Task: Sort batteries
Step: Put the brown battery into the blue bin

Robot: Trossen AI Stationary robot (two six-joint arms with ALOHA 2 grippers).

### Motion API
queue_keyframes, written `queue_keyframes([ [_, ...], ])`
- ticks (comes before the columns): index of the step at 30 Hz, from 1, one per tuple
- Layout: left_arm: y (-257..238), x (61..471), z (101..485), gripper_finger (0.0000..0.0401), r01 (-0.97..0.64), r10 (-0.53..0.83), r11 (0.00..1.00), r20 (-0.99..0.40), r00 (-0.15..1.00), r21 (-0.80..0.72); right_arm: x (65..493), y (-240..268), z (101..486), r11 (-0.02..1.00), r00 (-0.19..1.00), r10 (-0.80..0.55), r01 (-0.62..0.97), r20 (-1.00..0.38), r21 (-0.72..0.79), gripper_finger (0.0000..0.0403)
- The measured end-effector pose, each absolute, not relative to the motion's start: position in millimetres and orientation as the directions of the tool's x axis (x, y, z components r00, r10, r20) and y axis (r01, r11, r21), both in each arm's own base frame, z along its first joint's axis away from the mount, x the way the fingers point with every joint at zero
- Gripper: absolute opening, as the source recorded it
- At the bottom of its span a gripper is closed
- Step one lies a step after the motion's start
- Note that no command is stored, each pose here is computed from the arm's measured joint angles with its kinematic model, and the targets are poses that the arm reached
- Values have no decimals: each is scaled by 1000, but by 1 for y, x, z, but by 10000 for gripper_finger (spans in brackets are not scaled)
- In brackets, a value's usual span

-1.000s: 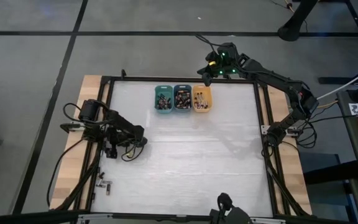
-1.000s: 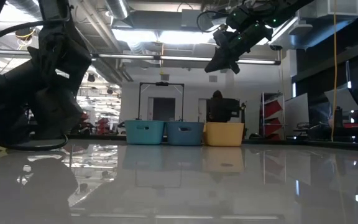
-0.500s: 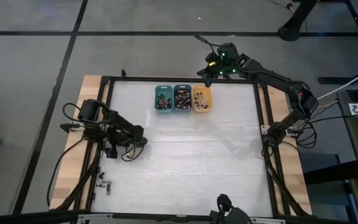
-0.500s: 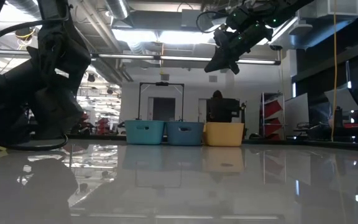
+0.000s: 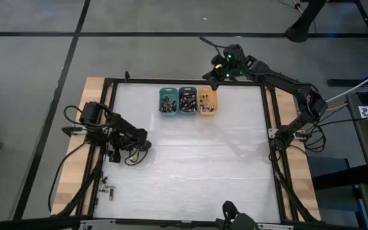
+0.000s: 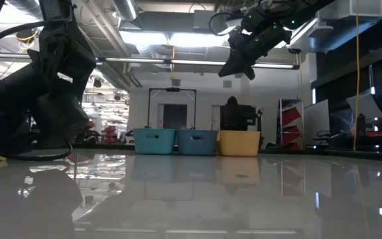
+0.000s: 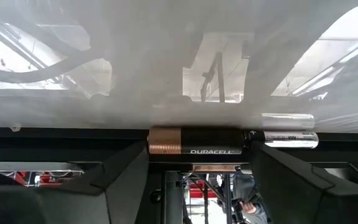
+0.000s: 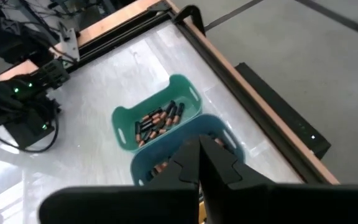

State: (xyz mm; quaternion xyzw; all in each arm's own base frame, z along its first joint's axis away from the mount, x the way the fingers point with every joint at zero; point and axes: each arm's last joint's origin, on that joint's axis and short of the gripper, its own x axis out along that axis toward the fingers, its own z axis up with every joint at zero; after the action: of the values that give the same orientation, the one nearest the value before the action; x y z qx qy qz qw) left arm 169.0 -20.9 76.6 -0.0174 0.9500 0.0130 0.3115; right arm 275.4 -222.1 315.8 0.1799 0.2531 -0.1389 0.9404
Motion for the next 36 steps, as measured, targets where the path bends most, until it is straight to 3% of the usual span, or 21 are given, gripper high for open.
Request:
queue_keyframes([
  [9, -21, 171, 78, 221, -50, -20, 998, -593, -805, 34, 272, -219, 311, 902, 808, -137, 341, -573, 265, 0],
  [14, -21, 178, 88, 203, -79, -16, 995, -665, -747, 65, 272, -219, 310, 903, 803, -133, 339, -581, 262, 0],
  [21, -23, 203, 127, 201, -156, -7, 984, -871, -491, 80, 272, -219, 310, 912, 804, -134, 329, -579, 246, 0],
  [26, -24, 221, 160, 191, -204, 5, 976, -946, -325, 75, 273, -220, 311, 913, 809, -140, 328, -570, 242, 0],
  [30, -27, 229, 176, 189, -259, -62, 966, -969, -238, 2, 273, -220, 312, 912, 816, -132, 322, -563, 254, 0],
  [32, -33, 232, 186, 191, -311, -107, 949, -979, -172, -49, 274, -216, 312, 912, 842, -34, 247, -539, 328, 0],
  [34, -39, 232, 197, 194, -331, -119, 940, -989, -93, -82, 280, -200, 311, 924, 859, 216, -27, -465, 380, 0],
  [36, -42, 228, 208, 195, -362, -64, 931, -998, -17, -54, 296, -170, 305, 917, 822, 372, -255, -432, 306, 0],
])
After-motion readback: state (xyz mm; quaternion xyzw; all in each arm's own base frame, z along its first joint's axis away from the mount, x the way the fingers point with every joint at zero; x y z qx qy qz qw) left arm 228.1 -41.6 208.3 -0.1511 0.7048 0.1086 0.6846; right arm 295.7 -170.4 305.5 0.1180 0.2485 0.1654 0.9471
